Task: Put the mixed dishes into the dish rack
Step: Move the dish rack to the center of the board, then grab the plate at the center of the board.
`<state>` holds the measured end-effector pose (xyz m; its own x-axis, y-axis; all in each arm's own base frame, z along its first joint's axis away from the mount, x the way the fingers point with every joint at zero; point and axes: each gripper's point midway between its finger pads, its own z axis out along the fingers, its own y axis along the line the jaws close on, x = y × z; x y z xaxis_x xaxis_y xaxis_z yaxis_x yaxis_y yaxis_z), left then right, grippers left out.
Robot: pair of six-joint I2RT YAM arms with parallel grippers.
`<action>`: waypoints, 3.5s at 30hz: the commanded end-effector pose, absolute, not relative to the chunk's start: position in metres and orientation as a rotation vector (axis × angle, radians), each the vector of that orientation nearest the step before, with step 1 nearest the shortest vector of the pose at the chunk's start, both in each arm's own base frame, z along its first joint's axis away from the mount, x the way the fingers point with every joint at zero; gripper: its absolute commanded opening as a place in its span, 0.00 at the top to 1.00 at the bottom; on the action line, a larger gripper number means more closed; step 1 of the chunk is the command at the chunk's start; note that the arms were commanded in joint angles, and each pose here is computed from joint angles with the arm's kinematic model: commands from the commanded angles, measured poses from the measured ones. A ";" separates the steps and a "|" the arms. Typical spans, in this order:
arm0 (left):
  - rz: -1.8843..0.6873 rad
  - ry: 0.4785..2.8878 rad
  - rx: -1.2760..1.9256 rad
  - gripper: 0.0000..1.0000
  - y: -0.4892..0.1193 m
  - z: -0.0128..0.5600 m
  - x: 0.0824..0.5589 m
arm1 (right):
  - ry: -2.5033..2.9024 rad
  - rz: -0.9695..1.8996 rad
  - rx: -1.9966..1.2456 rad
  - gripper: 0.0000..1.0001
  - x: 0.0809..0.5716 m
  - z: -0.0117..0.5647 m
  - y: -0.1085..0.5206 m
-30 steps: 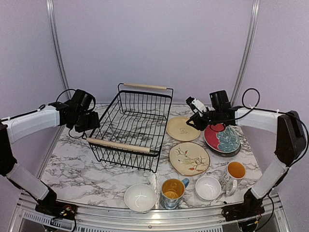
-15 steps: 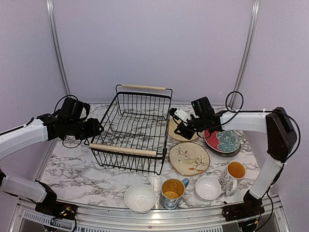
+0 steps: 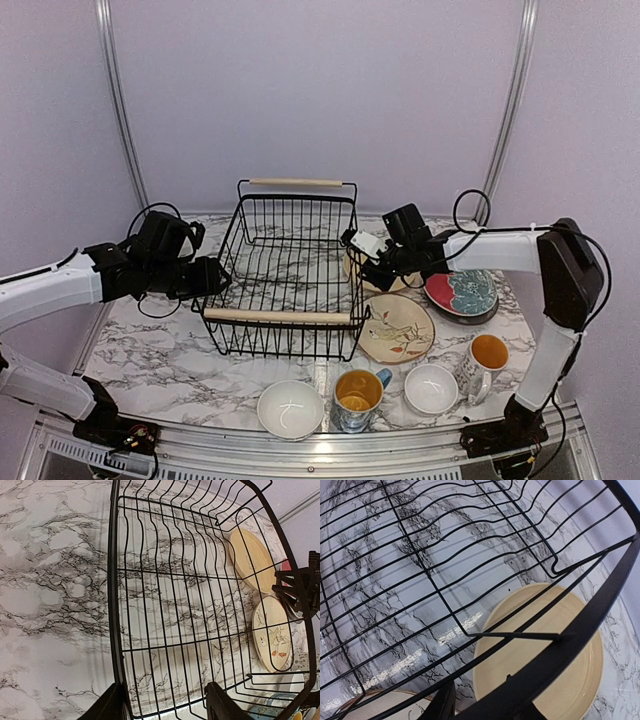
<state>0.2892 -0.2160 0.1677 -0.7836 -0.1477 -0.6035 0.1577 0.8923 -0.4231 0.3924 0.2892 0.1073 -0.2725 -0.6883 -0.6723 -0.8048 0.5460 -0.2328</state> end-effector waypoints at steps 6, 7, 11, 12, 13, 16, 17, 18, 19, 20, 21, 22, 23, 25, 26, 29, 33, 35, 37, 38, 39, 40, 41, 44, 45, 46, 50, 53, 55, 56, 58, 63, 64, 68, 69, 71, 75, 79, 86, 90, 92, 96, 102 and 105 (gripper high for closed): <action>-0.740 2.352 0.043 0.43 -0.241 0.194 0.278 | 1.940 0.184 -1.186 0.67 0.412 0.131 0.315; -0.720 2.342 0.027 0.42 -0.236 0.199 0.278 | 1.944 0.184 -1.184 0.67 0.414 0.131 0.315; -0.569 2.306 -0.064 0.39 -0.207 0.215 0.282 | 1.935 0.211 -1.178 0.67 0.416 0.132 0.322; -0.535 2.292 -0.074 0.38 -0.200 0.220 0.283 | 1.937 0.217 -1.178 0.67 0.418 0.131 0.324; -0.508 2.277 -0.081 0.37 -0.195 0.224 0.284 | 1.936 0.221 -1.177 0.67 0.420 0.132 0.328; -0.442 2.253 -0.103 0.34 -0.181 0.232 0.287 | 1.936 0.148 -1.197 0.67 0.426 0.133 0.339; -0.429 2.247 -0.111 0.34 -0.177 0.235 0.289 | 1.932 0.133 -1.206 0.67 0.424 0.133 0.341; -0.426 2.235 -0.119 0.33 -0.175 0.240 0.290 | 1.929 0.134 -1.205 0.67 0.421 0.134 0.341; -0.431 2.217 -0.123 0.33 -0.174 0.247 0.290 | 1.929 0.136 -1.197 0.67 0.420 0.136 0.339; -0.449 2.191 -0.126 0.33 -0.174 0.257 0.290 | 1.925 0.136 -1.192 0.66 0.419 0.139 0.337; -0.470 2.168 -0.125 0.33 -0.175 0.266 0.290 | 1.921 0.132 -1.188 0.66 0.419 0.143 0.334; -0.492 2.146 -0.124 0.33 -0.176 0.275 0.290 | 1.920 0.128 -1.178 0.65 0.420 0.148 0.329; -0.515 2.128 -0.115 0.33 -0.178 0.283 0.289 | 1.920 0.120 -1.158 0.64 0.423 0.154 0.321; -0.558 2.104 -0.068 0.33 -0.185 0.293 0.288 | 1.927 0.113 -1.117 0.63 0.428 0.166 0.303; -0.576 2.095 -0.033 0.33 -0.190 0.297 0.287 | 1.935 0.116 -1.090 0.62 0.431 0.174 0.291; -0.619 2.065 0.088 0.33 -0.206 0.307 0.281 | 1.958 0.171 -0.982 0.61 0.434 0.203 0.249; -0.650 2.013 0.210 0.38 -0.223 0.319 0.274 | 1.951 0.211 -0.817 0.58 0.429 0.243 0.178; -0.670 1.983 0.255 0.40 -0.234 0.326 0.272 | 1.962 0.154 -0.758 0.57 0.421 0.249 0.141; -0.681 1.965 0.290 0.42 -0.246 0.332 0.273 | 1.985 0.096 -0.715 0.55 0.409 0.251 0.108; -0.691 1.957 0.311 0.43 -0.255 0.336 0.273 | 2.003 0.063 -0.680 0.55 0.406 0.248 0.091; -0.698 1.950 0.332 0.43 -0.263 0.338 0.274 | 2.025 0.044 -0.647 0.55 0.402 0.243 0.075; -0.708 1.941 0.359 0.43 -0.274 0.341 0.273 | 2.050 0.033 -0.621 0.54 0.398 0.237 0.061; -0.716 1.935 0.387 0.44 -0.285 0.344 0.272 | 2.073 0.029 -0.600 0.54 0.394 0.231 0.049; -0.738 1.914 0.469 0.44 -0.323 0.351 0.268 | 2.151 0.008 -0.493 0.54 0.388 0.215 0.005; -0.745 1.910 0.493 0.44 -0.336 0.351 0.266 | 2.172 0.011 -0.468 0.55 0.387 0.210 -0.004; -0.758 1.905 0.514 0.44 -0.350 0.351 0.264 | 2.191 0.015 -0.440 0.55 0.386 0.206 -0.013; -0.783 1.945 0.552 0.44 -0.397 0.333 0.263 | 2.258 0.040 -0.359 0.55 0.384 0.186 -0.040; -0.804 1.958 0.565 0.44 -0.424 0.321 0.262 | 2.304 0.043 -0.306 0.55 0.386 0.173 -0.057; -0.825 1.972 0.562 0.44 -0.439 0.312 0.262 | 2.347 0.068 -0.270 0.55 0.388 0.159 -0.066; -0.833 1.975 0.566 0.44 -0.445 0.307 0.260 | 2.366 0.085 -0.249 0.55 0.389 0.154 -0.070; -0.846 1.990 0.576 0.44 -0.457 0.297 0.257 | 2.391 0.131 -0.225 0.56 0.391 0.145 -0.075; -0.887 2.009 0.631 0.45 -0.482 0.280 0.242 | 2.446 0.214 -0.189 0.62 0.396 0.123 -0.078; -0.895 2.010 0.637 0.45 -0.485 0.279 0.240 | 2.458 0.232 -0.181 0.63 0.397 0.119 -0.077; -0.929 2.008 0.663 0.46 -0.498 0.275 0.232 | 2.489 0.312 -0.153 0.67 0.400 0.103 -0.074; -0.935 2.006 0.670 0.46 -0.500 0.275 0.230 | 2.495 0.320 -0.143 0.67 0.401 0.100 -0.075; -0.942 2.005 0.681 0.46 -0.503 0.275 0.228 | 2.508 0.327 -0.123 0.67 0.403 0.094 -0.078; -0.965 1.997 0.704 0.46 -0.510 0.276 0.221 | 2.527 0.342 -0.068 0.66 0.405 0.087 -0.085; -0.942 1.983 0.702 0.46 -0.511 0.283 0.220 | 2.545 0.343 -0.046 0.61 0.401 0.081 -0.088; -0.943 1.973 0.709 0.46 -0.511 0.286 0.219 | 2.583 0.378 -0.032 0.63 0.392 0.071 -0.087; -0.940 1.974 0.711 0.46 -0.511 0.287 0.218 | 2.600 0.395 -0.007 0.64 0.389 0.066 -0.090; -0.942 1.971 0.709 0.46 -0.510 0.289 0.218 | 2.608 0.404 0.001 0.64 0.388 0.062 -0.090; -0.940 1.964 0.708 0.45 -0.509 0.292 0.218 | 2.619 0.467 0.008 0.67 0.387 0.054 -0.085; -0.925 1.977 0.712 0.45 -0.510 0.287 0.219 | 2.612 0.525 0.007 0.71 0.386 0.052 -0.079; -0.923 1.979 0.707 0.45 -0.509 0.285 0.219 | 2.609 0.524 -0.001 0.73 0.386 0.053 -0.078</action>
<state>0.2199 -0.5070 0.2797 -0.5181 0.1410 -0.8436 0.7392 0.5701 -0.3587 0.3835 -0.0823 0.0488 -0.8869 0.0830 -0.4544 -0.0808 0.9407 0.3295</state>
